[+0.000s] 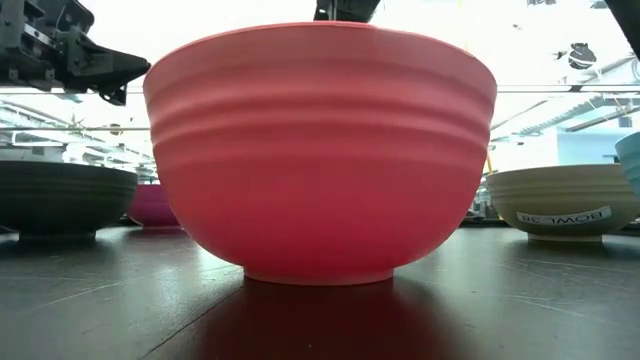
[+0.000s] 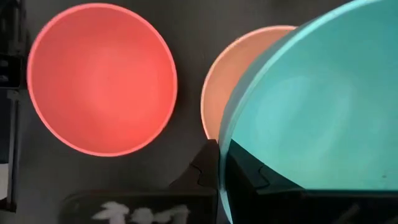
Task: Nest bowls inside each other
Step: Stack the light blue bowl on top of the orange bowl
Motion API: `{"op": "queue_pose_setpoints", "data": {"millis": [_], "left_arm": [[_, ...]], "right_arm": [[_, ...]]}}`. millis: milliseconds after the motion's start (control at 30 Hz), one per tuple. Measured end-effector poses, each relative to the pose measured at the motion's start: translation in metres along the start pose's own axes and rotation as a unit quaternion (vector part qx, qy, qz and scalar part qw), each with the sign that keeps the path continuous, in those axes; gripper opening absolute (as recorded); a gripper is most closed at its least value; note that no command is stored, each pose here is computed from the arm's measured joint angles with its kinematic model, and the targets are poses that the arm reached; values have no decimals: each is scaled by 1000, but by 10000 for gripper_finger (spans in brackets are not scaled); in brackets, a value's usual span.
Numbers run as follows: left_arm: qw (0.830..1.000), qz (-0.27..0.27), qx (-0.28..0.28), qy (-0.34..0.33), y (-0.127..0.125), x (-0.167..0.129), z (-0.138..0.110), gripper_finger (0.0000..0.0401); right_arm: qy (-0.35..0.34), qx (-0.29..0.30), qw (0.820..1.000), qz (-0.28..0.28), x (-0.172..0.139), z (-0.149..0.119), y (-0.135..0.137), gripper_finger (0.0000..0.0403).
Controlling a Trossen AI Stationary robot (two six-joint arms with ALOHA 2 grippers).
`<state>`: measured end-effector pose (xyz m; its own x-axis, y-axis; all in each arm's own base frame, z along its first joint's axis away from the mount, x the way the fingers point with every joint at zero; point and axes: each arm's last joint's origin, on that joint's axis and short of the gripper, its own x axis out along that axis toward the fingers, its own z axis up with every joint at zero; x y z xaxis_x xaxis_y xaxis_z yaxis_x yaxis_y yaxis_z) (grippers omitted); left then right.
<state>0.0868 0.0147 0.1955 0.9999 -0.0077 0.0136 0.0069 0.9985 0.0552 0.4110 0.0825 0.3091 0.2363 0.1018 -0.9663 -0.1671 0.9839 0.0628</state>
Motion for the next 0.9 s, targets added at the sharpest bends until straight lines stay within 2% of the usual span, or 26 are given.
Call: {"op": "queue_pose_setpoints", "data": {"millis": [300, 567, 900], "left_arm": [[1000, 0, -3, 9, 0, 0, -2, 47], [1000, -1, -2, 10, 0, 0, -2, 47], [1000, -2, -2, 12, 0, 0, -2, 47]], "right_arm": [[-15, -6, 1000, 25, 6, 6, 3, 0], [18, 0, 999, 40, 28, 8, -6, 0], [37, -6, 999, -1, 47, 11, -12, 0]]}}
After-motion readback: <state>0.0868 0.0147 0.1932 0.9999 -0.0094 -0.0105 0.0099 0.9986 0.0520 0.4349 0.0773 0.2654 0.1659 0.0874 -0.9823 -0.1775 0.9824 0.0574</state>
